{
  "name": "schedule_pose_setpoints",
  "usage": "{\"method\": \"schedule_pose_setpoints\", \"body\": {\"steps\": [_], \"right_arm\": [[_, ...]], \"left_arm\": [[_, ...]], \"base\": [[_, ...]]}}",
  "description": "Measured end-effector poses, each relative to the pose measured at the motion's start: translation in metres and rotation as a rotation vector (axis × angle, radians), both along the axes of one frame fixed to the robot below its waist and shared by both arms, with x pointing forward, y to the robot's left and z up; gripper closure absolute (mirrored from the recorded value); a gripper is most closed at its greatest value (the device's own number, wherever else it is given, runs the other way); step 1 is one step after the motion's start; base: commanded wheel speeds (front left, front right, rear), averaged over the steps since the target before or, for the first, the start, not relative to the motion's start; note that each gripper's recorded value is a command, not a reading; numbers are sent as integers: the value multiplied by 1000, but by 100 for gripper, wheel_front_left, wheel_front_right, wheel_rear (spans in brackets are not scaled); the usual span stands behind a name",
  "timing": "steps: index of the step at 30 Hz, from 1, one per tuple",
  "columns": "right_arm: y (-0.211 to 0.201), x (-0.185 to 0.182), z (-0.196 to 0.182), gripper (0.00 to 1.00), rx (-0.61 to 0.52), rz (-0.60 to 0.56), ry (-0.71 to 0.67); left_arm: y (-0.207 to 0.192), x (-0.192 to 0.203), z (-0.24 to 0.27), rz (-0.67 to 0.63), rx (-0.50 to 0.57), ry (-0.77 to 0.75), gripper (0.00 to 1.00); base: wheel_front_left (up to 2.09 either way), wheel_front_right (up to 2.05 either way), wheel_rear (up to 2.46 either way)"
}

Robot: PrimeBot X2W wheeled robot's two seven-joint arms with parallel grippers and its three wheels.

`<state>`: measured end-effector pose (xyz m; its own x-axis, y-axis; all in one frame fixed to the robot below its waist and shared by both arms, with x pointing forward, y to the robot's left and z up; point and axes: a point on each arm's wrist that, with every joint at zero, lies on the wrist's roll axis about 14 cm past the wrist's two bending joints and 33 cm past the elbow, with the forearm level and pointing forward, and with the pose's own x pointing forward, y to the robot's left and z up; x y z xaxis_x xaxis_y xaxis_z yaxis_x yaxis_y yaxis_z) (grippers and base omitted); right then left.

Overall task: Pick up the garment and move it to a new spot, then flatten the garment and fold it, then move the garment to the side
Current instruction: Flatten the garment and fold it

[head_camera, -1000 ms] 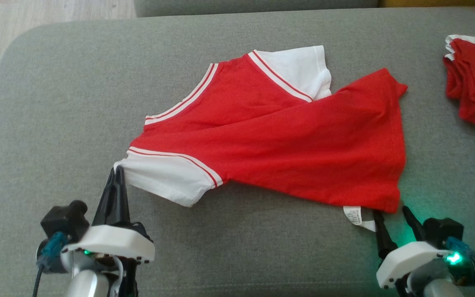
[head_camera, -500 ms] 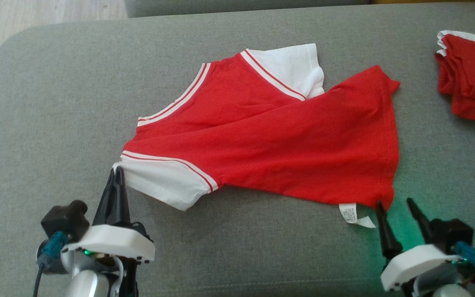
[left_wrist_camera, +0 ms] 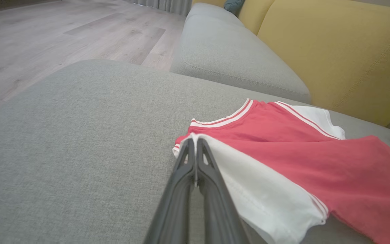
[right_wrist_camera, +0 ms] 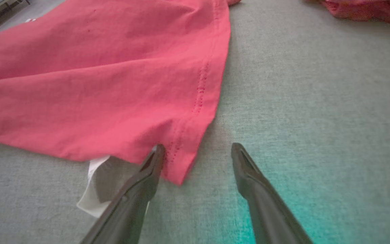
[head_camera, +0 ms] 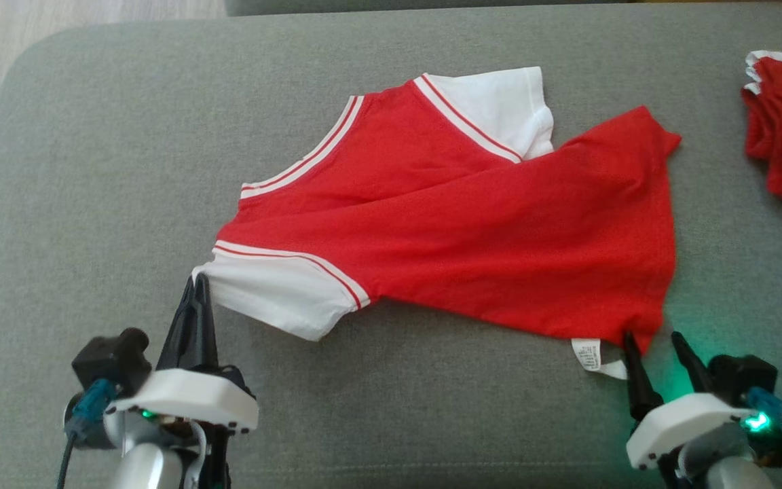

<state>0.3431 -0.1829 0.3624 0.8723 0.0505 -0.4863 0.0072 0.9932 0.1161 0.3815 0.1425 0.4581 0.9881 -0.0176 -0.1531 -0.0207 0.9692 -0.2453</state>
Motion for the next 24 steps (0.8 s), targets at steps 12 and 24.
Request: {"method": "schedule_pose_setpoints", "body": {"steps": [12,24], "right_arm": [[22,7,-11,79,27,59,24],[7,57,89,100,18,7,-377]], "left_arm": [[3,-1,-3,9,5,8,100],[-7,15,45,-17,-5,-158,100]], "base": [[0,0,0],[0,0,0]]}}
